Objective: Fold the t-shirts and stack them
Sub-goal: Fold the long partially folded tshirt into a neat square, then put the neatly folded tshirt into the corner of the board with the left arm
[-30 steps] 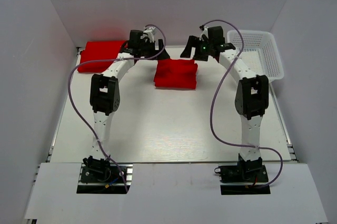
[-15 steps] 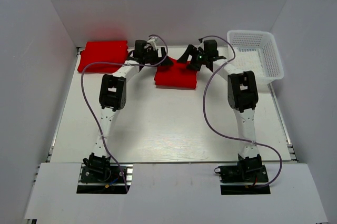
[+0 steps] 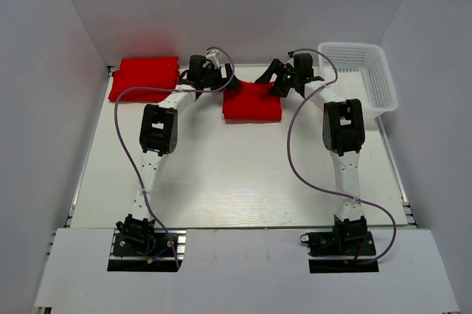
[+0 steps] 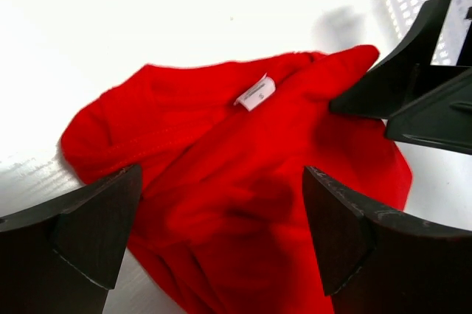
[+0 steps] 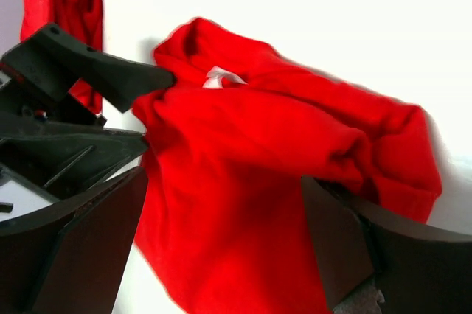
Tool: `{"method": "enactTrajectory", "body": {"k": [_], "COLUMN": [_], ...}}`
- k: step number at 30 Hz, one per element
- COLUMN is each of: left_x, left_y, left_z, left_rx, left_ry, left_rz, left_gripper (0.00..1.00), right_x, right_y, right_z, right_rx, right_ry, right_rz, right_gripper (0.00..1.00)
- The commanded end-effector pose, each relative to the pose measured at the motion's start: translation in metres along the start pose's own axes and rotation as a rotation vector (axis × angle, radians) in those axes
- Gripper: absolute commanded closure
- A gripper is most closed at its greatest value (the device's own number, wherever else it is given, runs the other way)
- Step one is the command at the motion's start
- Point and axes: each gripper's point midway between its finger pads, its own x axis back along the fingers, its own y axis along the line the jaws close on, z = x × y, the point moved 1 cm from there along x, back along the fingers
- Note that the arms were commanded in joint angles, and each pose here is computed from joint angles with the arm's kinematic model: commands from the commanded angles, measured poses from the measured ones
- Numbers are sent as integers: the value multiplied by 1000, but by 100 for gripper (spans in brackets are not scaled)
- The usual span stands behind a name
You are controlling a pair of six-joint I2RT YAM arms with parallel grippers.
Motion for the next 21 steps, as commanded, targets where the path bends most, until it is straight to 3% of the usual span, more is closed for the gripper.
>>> {"method": "enactTrajectory", "body": {"k": [1, 6, 8, 13, 14, 18, 21], "left_x": [25, 67, 81, 109, 112, 107, 102], "left_y": [-37, -83, -89, -81, -79, -60, -47], "left_z": [-72, -125, -126, -93, -92, -46, -33], "left_rx": [-67, -124, -136, -153, -164, -82, -76], "left_ry": [-128, -212, -210, -112, -91, 92, 120], "left_rz": [35, 27, -6, -157, -183, -247, -336], "left_gripper": [0, 0, 0, 0, 0, 0, 0], "right_x": [20, 82, 98, 146, 143, 171, 198], "right_y": [40, 119, 122, 115, 90, 67, 56], "right_z": [-26, -59, -59, -57, -40, -28, -20], "right_rx": [134, 267, 276, 299, 270, 245, 253], "right_ry": [-8, -130, -162, -222, -199, -251, -279], "right_rz": [-59, -148, -108, 65, 142, 283, 373], "right_gripper": [10, 10, 10, 10, 10, 10, 10]}}
